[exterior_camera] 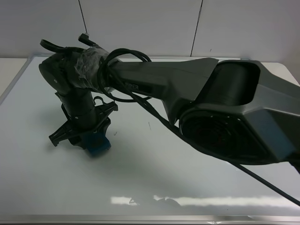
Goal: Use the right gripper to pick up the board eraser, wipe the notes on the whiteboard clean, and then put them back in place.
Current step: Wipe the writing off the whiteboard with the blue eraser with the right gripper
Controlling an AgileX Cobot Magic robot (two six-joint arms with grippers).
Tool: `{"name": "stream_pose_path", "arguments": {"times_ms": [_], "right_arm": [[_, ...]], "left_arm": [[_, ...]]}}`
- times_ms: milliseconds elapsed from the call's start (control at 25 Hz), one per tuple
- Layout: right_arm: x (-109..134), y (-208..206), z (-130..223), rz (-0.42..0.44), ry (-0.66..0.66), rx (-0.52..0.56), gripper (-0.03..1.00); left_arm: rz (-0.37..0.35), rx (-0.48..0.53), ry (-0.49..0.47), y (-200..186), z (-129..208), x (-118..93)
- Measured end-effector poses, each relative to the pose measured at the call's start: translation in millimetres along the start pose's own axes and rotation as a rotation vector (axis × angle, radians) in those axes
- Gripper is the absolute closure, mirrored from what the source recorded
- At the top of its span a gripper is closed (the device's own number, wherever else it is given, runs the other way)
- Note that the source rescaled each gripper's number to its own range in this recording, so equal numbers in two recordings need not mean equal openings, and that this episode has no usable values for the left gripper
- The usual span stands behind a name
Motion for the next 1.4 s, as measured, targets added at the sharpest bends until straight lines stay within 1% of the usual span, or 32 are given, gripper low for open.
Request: {"name": "stream_pose_path", "arguments": {"times_ms": [200, 560, 880, 1040, 1240, 1400], "right_arm": [[-1, 7, 2, 0.007, 0.005, 0.011, 0.97], [-3, 7, 1, 0.023, 0.016, 0.007, 0.97], [-13, 13, 6, 0.028, 0.039, 0.02, 0.97], [-27, 13, 10, 0.041, 0.077, 0.032, 0.97], [-57, 11, 23, 0.089, 0.125, 0.066, 0.97], [-78, 14, 36, 0.091, 0.188, 0.057, 0.97]], "left_arm": [[0.0, 0.0, 0.0, 0, 0, 0], [0.0, 0.0, 0.0, 0, 0, 0], [0.0, 0.0, 0.0, 0, 0, 0], [0.0, 0.0, 0.0, 0, 0, 0], [0.0, 0.0, 0.0, 0, 0, 0], [0.0, 0.0, 0.0, 0, 0, 0]]}}
Point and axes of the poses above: a point on each arm's last joint axis where the gripper is mounted, y pointing out along that axis toward the gripper, x along the wrist's bending axis when the last joint is at zero, z = x × y, the point moved 9 cm from there along y, pointing out along that axis toward the gripper, and after that the axes turned 1 degree about y, right-handed, at the moved point
